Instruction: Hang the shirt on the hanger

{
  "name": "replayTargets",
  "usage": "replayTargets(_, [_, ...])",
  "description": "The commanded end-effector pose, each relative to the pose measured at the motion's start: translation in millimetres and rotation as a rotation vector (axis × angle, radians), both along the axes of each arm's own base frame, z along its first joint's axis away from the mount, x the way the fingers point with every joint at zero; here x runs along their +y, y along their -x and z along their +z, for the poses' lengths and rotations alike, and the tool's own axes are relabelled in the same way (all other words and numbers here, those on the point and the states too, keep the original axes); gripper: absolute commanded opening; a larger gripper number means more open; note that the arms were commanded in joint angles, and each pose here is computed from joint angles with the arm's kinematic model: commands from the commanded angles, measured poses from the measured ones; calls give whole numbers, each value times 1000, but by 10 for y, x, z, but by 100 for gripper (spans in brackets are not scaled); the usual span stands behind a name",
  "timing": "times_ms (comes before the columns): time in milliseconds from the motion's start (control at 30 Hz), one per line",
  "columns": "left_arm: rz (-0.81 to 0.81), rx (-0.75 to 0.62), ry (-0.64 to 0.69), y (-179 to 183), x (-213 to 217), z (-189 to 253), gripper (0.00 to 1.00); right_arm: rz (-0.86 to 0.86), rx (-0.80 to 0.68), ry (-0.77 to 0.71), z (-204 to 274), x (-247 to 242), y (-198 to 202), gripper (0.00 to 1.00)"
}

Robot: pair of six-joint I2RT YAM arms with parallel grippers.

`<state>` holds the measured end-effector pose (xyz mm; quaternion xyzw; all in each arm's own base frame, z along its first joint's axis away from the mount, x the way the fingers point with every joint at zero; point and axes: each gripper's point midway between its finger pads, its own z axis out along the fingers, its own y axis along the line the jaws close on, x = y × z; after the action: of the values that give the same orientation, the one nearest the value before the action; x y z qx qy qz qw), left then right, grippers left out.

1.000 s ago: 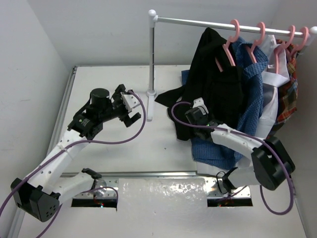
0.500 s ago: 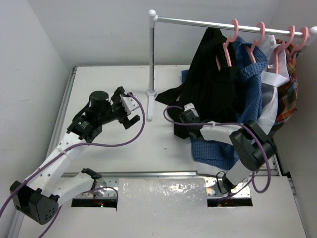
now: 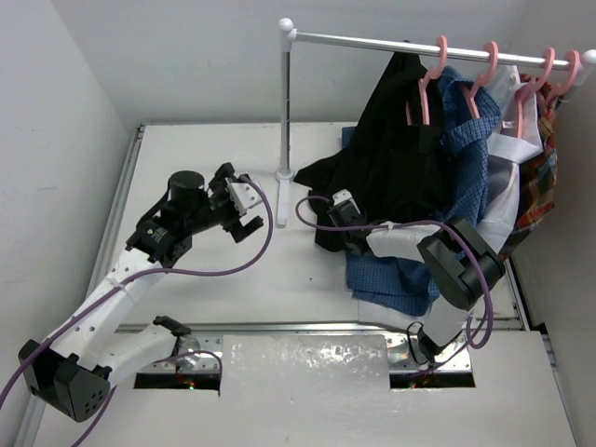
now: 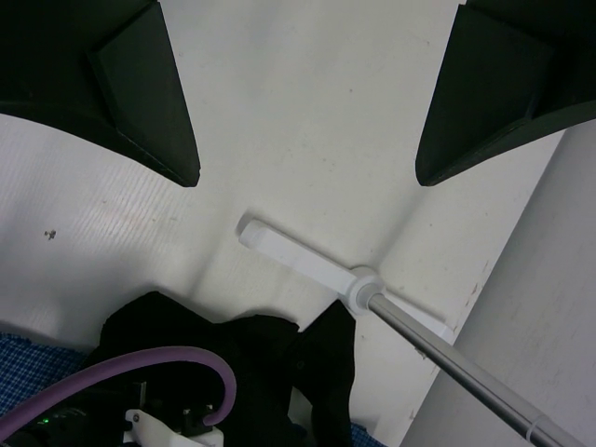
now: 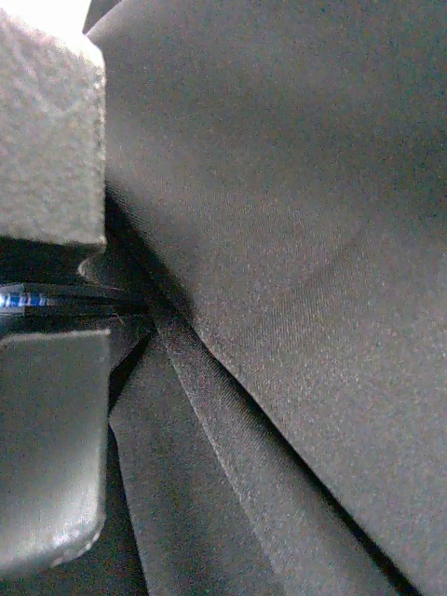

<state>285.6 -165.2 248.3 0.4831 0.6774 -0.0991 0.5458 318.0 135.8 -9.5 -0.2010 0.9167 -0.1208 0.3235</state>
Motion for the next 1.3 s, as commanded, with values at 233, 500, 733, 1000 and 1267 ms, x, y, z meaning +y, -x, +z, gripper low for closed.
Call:
replayTargets(233, [-15,-35,13,-6,-19,63,100,18,162,-137,-220,135,438,43])
replayTargets(500, [-10,-36,21,-13,-22,77,100,96,-8,-193,531,215,249,99])
replayTargets(733, [159,-18,3,-157,199,-53,100,165,-112,-247,952,279,201,99])
replayTargets(1000, [520,190,36,-462,902,-760,100,250,-130,-377,896,465,324,99])
replayTargets(1267, [632,145,37,-431,1198,-1023,100,215,-101,-404,650,409,452,99])
